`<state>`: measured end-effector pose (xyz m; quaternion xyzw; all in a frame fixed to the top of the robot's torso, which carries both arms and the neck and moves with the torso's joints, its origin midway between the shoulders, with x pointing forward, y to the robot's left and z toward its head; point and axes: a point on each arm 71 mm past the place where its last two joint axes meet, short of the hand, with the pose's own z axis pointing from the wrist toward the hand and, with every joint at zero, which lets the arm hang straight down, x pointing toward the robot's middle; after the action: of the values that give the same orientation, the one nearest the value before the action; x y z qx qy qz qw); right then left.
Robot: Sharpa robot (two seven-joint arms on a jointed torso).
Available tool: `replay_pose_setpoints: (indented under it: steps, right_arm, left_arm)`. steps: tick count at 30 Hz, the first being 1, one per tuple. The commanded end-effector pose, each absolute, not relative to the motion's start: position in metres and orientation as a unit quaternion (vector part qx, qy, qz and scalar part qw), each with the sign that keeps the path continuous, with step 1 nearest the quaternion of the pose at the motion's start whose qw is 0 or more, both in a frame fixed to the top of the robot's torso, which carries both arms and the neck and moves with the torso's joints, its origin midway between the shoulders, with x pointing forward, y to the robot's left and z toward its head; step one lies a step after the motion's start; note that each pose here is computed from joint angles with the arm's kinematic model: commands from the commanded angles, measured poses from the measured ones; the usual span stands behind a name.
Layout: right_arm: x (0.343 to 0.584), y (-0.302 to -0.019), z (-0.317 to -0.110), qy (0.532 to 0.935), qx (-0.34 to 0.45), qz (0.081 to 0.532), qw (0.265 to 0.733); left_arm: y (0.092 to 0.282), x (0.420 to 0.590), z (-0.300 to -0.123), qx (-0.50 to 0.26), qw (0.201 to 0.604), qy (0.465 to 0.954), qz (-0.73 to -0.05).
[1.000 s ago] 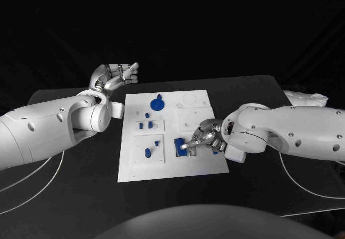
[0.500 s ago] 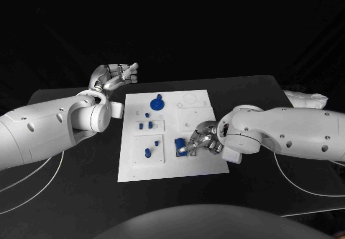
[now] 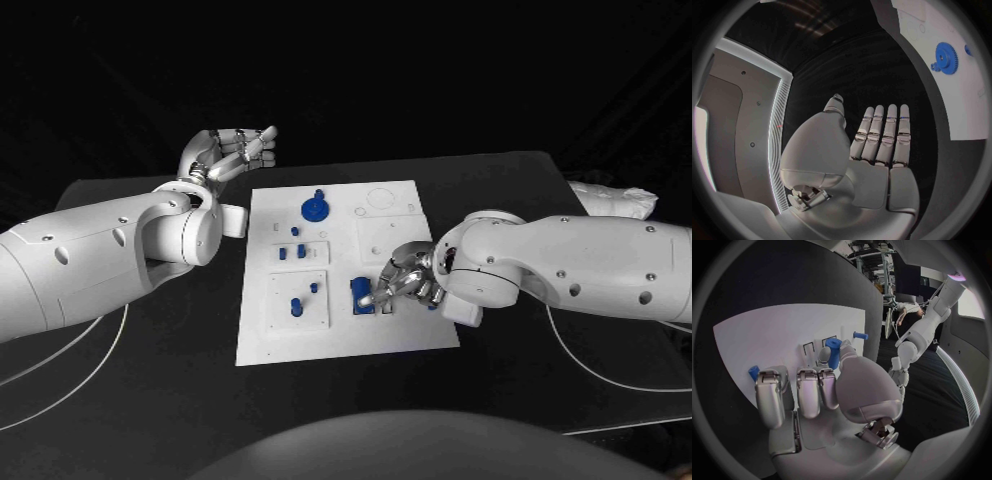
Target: Assemble the parts on the task board
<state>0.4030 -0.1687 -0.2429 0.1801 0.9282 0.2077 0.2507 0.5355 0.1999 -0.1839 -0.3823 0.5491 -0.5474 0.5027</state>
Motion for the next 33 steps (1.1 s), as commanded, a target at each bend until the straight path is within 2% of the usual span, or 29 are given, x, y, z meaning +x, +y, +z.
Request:
replay_pose_setpoints:
  steps: [1, 15, 24, 28, 33]
  right_arm:
    - [0.405, -0.17, -0.244, 0.926, 0.178, 0.204, 0.262]
    - [0.405, -0.17, -0.244, 0.921, 0.185, 0.212, 0.271]
    - [0.401, -0.195, -0.223, 0.884, 0.231, 0.249, 0.322]
    - [0.394, -0.216, -0.213, 0.884, 0.225, 0.235, 0.337]
    - [0.384, -0.24, -0.209, 0.897, 0.187, 0.187, 0.354]
  left_arm:
    - [0.197, 0.535, -0.183, -0.378, 0.498, 0.549, -0.555]
    - [0.197, 0.535, -0.183, -0.378, 0.497, 0.55, -0.555]
    - [0.198, 0.535, -0.183, -0.378, 0.497, 0.55, -0.554]
    - [0.198, 0.535, -0.183, -0.379, 0.498, 0.55, -0.553]
    - [0.197, 0.535, -0.183, -0.379, 0.498, 0.55, -0.553]
